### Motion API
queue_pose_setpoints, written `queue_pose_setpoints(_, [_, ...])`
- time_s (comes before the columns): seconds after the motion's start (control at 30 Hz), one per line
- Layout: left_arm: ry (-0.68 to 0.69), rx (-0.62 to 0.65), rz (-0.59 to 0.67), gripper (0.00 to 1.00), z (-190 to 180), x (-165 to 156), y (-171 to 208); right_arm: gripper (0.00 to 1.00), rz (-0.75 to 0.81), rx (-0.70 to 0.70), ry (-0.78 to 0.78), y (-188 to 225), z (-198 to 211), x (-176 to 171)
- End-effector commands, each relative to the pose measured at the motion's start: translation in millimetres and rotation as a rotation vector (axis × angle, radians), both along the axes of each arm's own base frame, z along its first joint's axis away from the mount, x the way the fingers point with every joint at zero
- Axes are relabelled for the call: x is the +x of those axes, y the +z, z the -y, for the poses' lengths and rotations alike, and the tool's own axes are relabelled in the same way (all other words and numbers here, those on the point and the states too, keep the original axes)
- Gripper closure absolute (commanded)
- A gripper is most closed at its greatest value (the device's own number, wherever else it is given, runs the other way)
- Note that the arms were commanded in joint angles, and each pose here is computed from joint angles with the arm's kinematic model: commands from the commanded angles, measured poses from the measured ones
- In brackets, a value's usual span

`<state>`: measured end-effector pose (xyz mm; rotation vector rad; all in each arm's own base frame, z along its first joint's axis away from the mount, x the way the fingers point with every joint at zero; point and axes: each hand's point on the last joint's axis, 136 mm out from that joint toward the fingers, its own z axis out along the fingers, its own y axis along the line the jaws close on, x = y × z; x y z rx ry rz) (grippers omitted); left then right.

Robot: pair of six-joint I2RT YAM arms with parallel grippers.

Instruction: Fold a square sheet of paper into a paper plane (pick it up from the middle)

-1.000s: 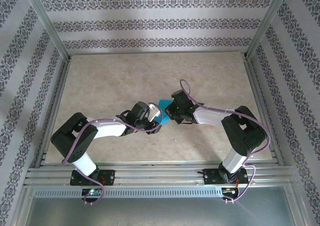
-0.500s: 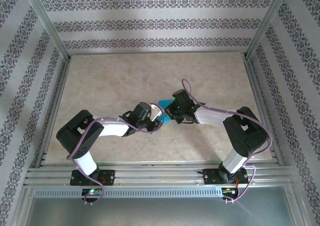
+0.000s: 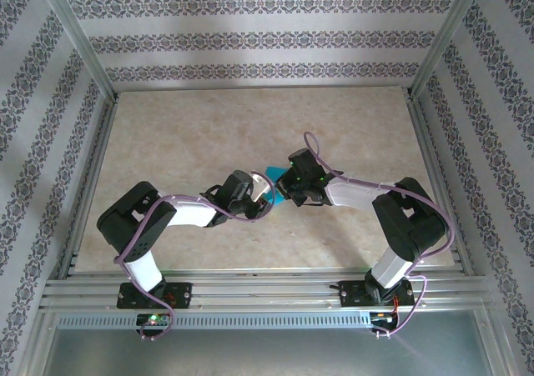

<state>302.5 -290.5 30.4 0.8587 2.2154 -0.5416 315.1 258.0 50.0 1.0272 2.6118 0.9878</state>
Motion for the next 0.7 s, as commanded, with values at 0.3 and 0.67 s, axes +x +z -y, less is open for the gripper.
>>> queue_pose_setpoints(0.3, [0.005,-0.032,0.097,0.68,6,8,23,0.91,0.006,0.033,0.005,11,0,3])
queue_pose_setpoints(0.67, [0.045,-0.163,0.072,0.29,-23,-16,84,0.94,0.166,0.049,0.152,45,-7,29])
